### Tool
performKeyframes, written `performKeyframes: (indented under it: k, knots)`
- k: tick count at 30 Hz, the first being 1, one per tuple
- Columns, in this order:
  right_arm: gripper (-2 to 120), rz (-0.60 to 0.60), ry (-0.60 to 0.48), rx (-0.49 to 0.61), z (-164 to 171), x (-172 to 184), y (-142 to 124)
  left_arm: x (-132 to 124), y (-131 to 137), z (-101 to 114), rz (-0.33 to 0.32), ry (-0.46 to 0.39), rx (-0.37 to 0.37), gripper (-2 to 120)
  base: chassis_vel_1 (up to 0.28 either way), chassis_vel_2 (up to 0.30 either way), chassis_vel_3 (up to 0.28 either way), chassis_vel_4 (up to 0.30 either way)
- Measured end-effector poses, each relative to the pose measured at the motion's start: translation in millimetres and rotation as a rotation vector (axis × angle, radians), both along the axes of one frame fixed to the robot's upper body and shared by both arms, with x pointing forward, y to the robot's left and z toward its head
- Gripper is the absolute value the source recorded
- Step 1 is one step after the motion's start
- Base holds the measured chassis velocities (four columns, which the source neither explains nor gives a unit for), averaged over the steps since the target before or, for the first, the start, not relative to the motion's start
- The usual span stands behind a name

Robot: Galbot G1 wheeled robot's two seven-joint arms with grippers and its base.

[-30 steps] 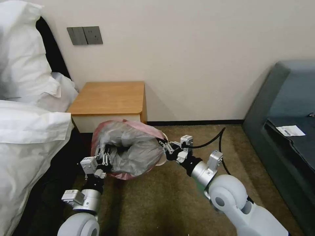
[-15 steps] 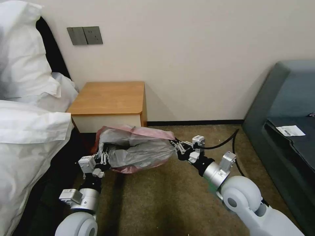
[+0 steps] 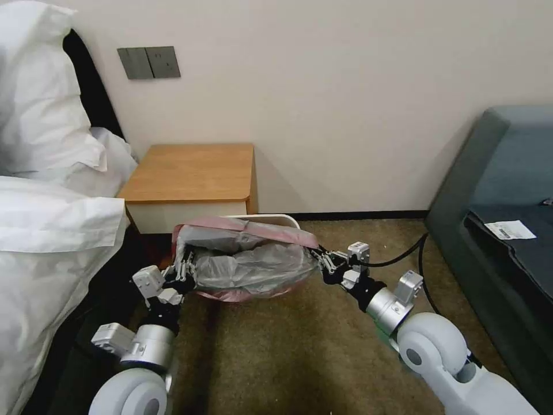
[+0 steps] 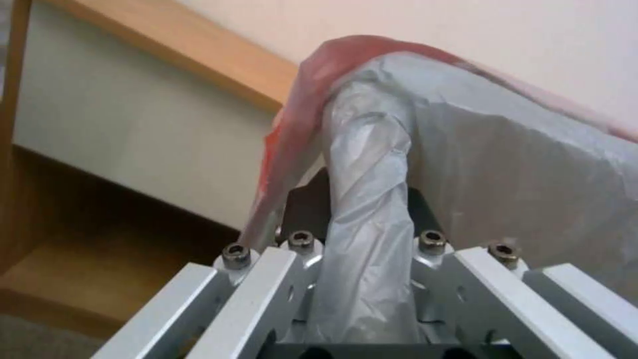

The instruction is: Pick up the garbage bag from the table and place it over the trash can.

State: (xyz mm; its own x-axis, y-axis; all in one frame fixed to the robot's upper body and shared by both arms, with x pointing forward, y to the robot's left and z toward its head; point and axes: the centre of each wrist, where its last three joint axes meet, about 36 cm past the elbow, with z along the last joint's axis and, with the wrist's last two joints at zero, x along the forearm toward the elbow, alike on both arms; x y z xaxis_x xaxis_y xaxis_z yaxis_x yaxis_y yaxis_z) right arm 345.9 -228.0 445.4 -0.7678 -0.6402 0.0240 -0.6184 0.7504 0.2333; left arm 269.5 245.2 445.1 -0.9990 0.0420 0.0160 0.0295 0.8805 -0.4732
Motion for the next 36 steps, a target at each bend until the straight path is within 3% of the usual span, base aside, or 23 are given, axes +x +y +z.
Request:
performKeyframes:
  k: [7,13,14,18,20,24,36]
  knots:
    - [38,0.007,-0.061,-0.040,0.8,0.2,-2.7,0.9,-1.4,0.7,-0.007,0.036,-0.008,11,0.000,0.000,0.000,0.000]
    - [60,0.043,-0.139,-0.091,0.8,-9.5,-3.0,3.6,2.1,-7.8,0.013,0.052,0.050,11,0.000,0.000,0.000,0.000]
    - [68,0.044,-0.159,-0.102,1.6,-9.3,-3.4,3.9,2.3,-9.8,0.015,0.053,0.067,11,0.000,0.000,0.000,0.000]
    - [76,0.044,-0.202,-0.128,4.0,-6.9,-5.2,3.9,1.4,-12.8,0.015,0.055,0.086,11,0.000,0.000,0.000,0.000]
    - [90,0.039,-0.256,-0.162,7.9,-2.1,-9.5,2.2,0.1,-19.5,0.001,0.064,0.129,11,0.000,0.000,0.000,0.000]
    - [99,0.034,-0.260,-0.175,5.7,-0.8,-12.7,1.1,1.1,-27.9,-0.013,0.069,0.202,11,0.000,0.000,0.000,0.000]
    - [100,0.020,-0.165,-0.201,-33.0,4.4,-9.2,6.7,-1.7,-24.9,0.044,0.041,0.268,11,0.000,0.000,0.000,0.000]
